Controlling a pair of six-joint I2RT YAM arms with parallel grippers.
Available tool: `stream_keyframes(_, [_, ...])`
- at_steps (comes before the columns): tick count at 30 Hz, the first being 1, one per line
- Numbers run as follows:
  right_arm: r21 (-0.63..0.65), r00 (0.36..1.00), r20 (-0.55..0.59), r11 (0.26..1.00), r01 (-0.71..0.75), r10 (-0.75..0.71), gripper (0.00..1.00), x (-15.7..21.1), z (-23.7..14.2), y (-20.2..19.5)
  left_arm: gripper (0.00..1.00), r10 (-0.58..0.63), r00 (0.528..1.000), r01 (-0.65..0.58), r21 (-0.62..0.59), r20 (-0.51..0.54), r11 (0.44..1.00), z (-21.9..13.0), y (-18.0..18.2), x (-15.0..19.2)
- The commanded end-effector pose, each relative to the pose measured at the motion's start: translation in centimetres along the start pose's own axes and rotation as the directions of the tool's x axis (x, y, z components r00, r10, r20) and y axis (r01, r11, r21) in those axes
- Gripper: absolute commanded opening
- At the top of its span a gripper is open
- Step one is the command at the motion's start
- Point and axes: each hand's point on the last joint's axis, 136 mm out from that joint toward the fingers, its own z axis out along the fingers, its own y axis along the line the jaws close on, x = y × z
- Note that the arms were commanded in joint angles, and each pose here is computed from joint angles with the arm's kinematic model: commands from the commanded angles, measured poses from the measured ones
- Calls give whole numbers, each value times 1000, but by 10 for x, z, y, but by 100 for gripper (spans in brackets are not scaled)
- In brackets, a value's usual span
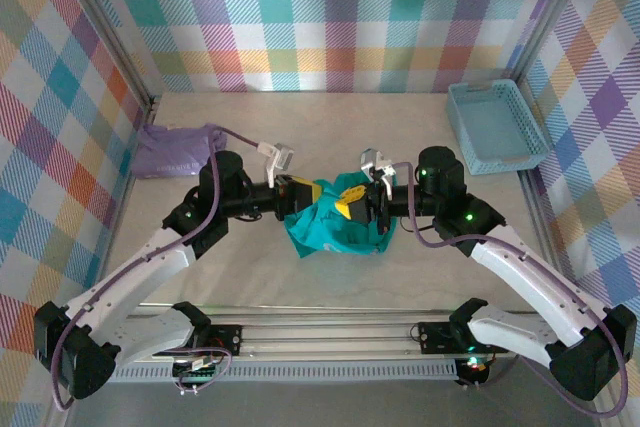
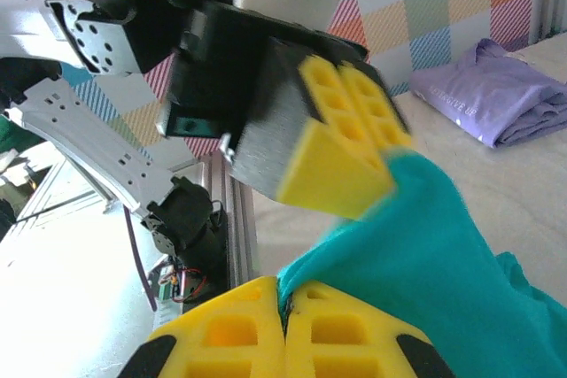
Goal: Fold the inside-out t-shirt
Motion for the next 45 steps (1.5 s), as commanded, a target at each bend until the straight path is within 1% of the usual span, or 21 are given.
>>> stream_keyframes(1, [0,1000,7,1000,3,-3,0,-18,9,10,20,15,998,-23,-151,-58,988,2,25,7])
stream_keyframes(3, [50,1000,-3,998,-31,31,0,-20,16,1,29,23,998,-34,-178,-65,983,0,29,11])
stream_keyframes(6, [137,997,17,987,-79,78,0,-24,18,-16,37,29,998,-40,-232,-51,972,-8,36,16])
stream_keyframes(9, [186,993,32,975,-120,116,0,-26,18,-27,43,34,998,-45,-261,-45,964,-19,40,24])
stream_keyframes(12, [190,990,21,971,-142,141,0,-24,22,-31,47,48,999,-53,-270,-25,961,-29,37,28])
stream_keyframes(15, [206,988,19,966,-153,152,0,-24,22,-34,56,89,996,-86,-236,-1,968,-35,25,28])
stream_keyframes(17, [202,987,25,966,-163,161,0,-26,23,-34,59,114,993,-112,-196,3,974,-30,14,26])
stream_keyframes(21, [164,982,38,968,-190,186,0,-30,26,-30,59,142,989,-146,-150,-40,978,-7,4,25])
stream_keyframes(23, [158,979,42,966,-204,200,0,-30,27,-30,57,139,989,-144,-124,-44,982,3,3,23])
stream_keyframes(25, [149,977,46,965,-214,210,0,-30,27,-28,50,136,990,-139,-92,-33,986,11,0,19])
stream_keyframes(26, [149,975,49,964,-220,215,0,-30,27,-28,43,136,991,-137,-91,-22,986,14,0,15])
stream_keyframes(29, [166,973,48,959,-232,227,0,-28,23,-29,11,127,992,-128,-101,-9,987,17,3,12])
stream_keyframes(30, [186,972,48,954,-235,230,2,-27,21,-30,4,126,992,-126,-97,-2,987,17,3,12])
stream_keyframes(31, [215,972,50,948,-236,231,5,-25,17,-34,0,127,992,-126,-90,2,988,16,1,12])
stream_keyframes(33, [304,974,50,925,-227,223,23,-20,3,-43,0,125,992,-124,-70,3,990,11,-1,15])
stream_keyframes(35, [385,988,19,910,-150,155,34,-12,-11,-48,0,122,993,-122,-26,-1,992,6,-7,18])
stream_keyframes(36, [400,994,-11,912,-96,110,39,-6,-16,-47,0,118,993,-118,-3,-5,993,4,-9,21])
stream_keyframes(39, [374,995,-94,925,72,-40,47,12,-21,-39,0,111,994,-110,53,-14,993,-2,-16,24])
stream_keyframes(41, [344,984,-132,925,162,-123,49,21,-21,-36,0,113,993,-111,71,-22,991,-4,-20,25])
stream_keyframes(42, [317,977,-143,928,195,-157,50,23,-20,-32,0,112,993,-110,74,-26,991,-4,-20,26])
stream_keyframes(45, [296,967,-156,925,239,-200,52,30,-16,-34,0,117,993,-113,85,-32,990,-5,-23,26])
